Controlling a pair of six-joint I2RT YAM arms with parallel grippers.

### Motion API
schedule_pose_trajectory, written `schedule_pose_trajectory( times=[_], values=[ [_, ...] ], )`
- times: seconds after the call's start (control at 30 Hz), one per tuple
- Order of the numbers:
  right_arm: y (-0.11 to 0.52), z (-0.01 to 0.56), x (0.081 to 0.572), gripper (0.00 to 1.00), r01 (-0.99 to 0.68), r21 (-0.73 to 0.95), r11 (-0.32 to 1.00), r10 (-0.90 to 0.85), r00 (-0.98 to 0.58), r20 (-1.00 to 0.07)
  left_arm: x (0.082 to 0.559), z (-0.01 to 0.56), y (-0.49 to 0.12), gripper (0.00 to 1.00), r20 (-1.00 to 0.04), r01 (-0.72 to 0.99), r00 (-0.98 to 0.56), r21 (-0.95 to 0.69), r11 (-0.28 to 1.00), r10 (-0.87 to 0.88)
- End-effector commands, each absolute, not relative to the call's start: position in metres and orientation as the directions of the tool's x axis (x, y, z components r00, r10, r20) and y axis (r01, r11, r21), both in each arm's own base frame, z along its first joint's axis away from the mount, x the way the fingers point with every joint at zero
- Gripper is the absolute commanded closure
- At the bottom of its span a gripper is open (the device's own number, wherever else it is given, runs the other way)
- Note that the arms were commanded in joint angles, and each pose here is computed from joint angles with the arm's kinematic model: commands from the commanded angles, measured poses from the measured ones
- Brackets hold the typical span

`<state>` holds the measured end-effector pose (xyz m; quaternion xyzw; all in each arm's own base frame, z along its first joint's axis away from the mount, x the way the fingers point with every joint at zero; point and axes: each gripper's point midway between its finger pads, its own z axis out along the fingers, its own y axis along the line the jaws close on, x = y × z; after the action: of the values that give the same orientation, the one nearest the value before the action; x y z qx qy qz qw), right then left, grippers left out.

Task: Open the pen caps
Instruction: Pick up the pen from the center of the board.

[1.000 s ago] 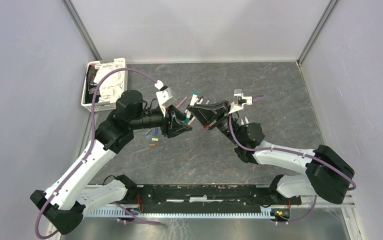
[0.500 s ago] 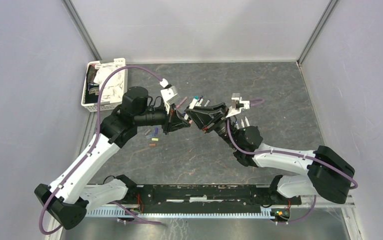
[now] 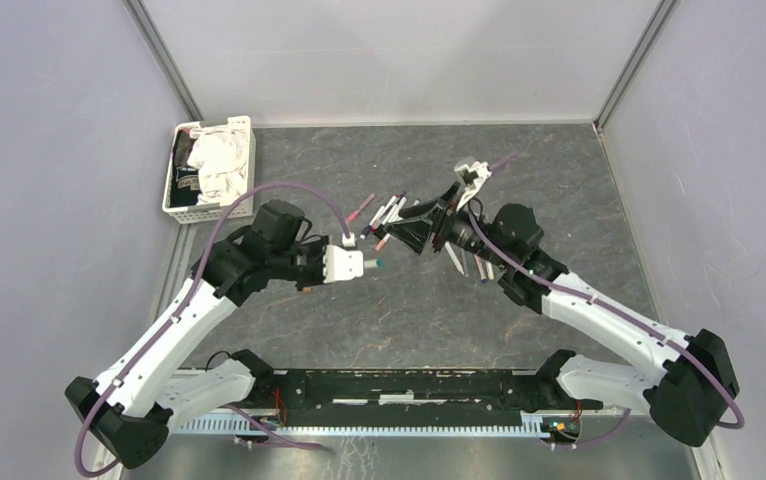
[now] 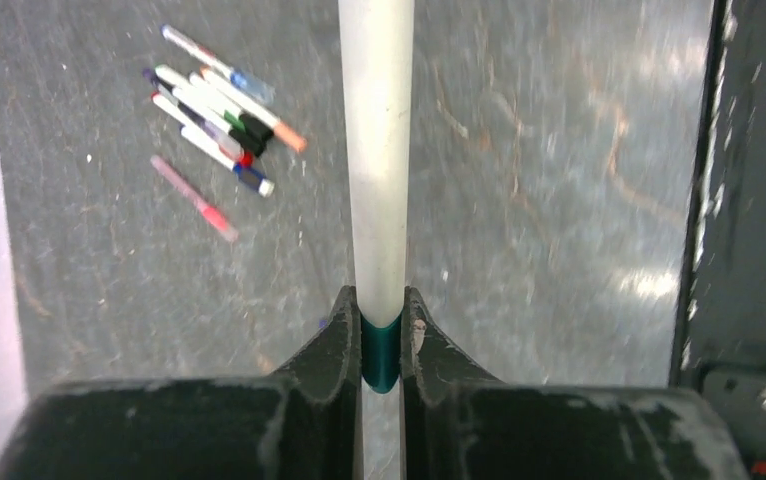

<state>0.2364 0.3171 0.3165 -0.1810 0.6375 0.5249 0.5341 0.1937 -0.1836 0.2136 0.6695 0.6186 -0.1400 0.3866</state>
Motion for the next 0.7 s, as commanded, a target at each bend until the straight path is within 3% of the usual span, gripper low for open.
schedule_pose_trajectory(
  times=[0.0,0.1,0.27,0.67],
  values=[
    [0.330,0.292,0.224,0.33,-0.804,0.486,0.342,0.094,-0.485,-0.869,0.191,0.198,-0.155,0.98,-0.421,0.839,0.470,0.486,-0.244,0.776],
    [0.347,0.269,0.217,0.33,-0.789,0.547,0.281,-0.036,-0.578,-0.815,0.193,0.199,-0.151,0.98,-0.354,0.791,0.543,0.520,-0.322,0.762],
    [0.371,0.255,0.202,0.32,-0.757,0.632,0.166,-0.098,-0.651,-0.753,0.199,0.202,-0.149,0.98,-0.279,0.736,0.604,0.554,-0.389,0.746],
    [0.418,0.240,0.173,0.32,-0.682,0.731,0.033,-0.198,-0.721,-0.664,0.202,0.196,-0.150,0.98,-0.228,0.717,0.622,0.550,-0.428,0.749]
  ],
)
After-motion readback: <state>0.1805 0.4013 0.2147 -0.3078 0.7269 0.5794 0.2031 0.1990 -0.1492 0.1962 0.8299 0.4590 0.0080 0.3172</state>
